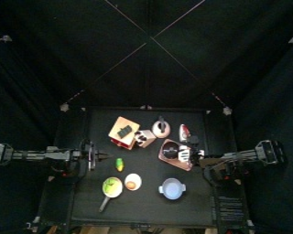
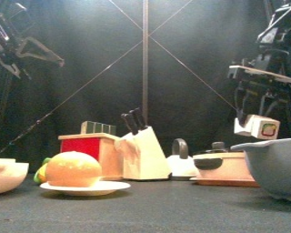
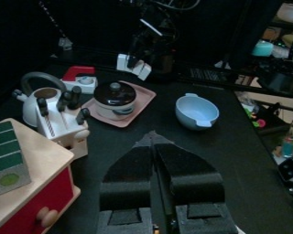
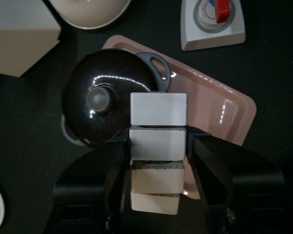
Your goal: Place white sushi roll in middle of board to cut
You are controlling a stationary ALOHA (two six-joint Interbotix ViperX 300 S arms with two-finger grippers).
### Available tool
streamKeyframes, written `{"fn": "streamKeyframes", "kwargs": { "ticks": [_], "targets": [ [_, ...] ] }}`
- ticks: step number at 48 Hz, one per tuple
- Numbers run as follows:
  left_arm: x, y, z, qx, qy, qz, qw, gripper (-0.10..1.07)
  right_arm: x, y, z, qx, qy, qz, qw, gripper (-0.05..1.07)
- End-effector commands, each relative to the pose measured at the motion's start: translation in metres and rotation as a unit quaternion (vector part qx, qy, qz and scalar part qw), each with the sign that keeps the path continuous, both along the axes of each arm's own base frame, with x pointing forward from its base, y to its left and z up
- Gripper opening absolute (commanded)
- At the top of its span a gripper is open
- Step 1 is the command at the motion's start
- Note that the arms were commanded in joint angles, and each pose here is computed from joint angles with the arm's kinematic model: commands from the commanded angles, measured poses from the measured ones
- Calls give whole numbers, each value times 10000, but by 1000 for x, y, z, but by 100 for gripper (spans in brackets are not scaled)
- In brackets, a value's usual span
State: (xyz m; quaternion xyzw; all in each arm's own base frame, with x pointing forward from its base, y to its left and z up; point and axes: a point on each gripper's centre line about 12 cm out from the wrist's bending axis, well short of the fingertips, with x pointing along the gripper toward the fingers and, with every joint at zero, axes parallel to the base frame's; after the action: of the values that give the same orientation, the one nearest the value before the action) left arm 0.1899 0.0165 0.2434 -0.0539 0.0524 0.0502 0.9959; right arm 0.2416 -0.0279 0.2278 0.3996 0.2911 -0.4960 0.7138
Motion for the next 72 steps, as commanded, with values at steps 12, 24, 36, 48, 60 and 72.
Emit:
{"fn": "streamKeyframes", "kwargs": {
  "ticks": [12,24,36,48,60,72],
  "targets": [
    [2,0,6,14,-83,0,10000,37,55,13,21,-158,-557,529,9969,57],
    [2,0,6,14,-76,0,10000,37,100,21,10,-153,-781,924,9925,57],
    [2,0,5,13,-68,0,10000,37,129,31,-10,237,-788,762,9937,57],
    [2,0,5,20,-68,-3,10000,37,157,27,-29,363,-618,558,9959,57],
    [2,0,6,7,-84,2,10000,37,178,22,-59,500,-317,354,9976,57],
    [2,0,7,21,-83,-18,10000,37,184,15,-70,437,-92,226,9987,58]
  ]
}}
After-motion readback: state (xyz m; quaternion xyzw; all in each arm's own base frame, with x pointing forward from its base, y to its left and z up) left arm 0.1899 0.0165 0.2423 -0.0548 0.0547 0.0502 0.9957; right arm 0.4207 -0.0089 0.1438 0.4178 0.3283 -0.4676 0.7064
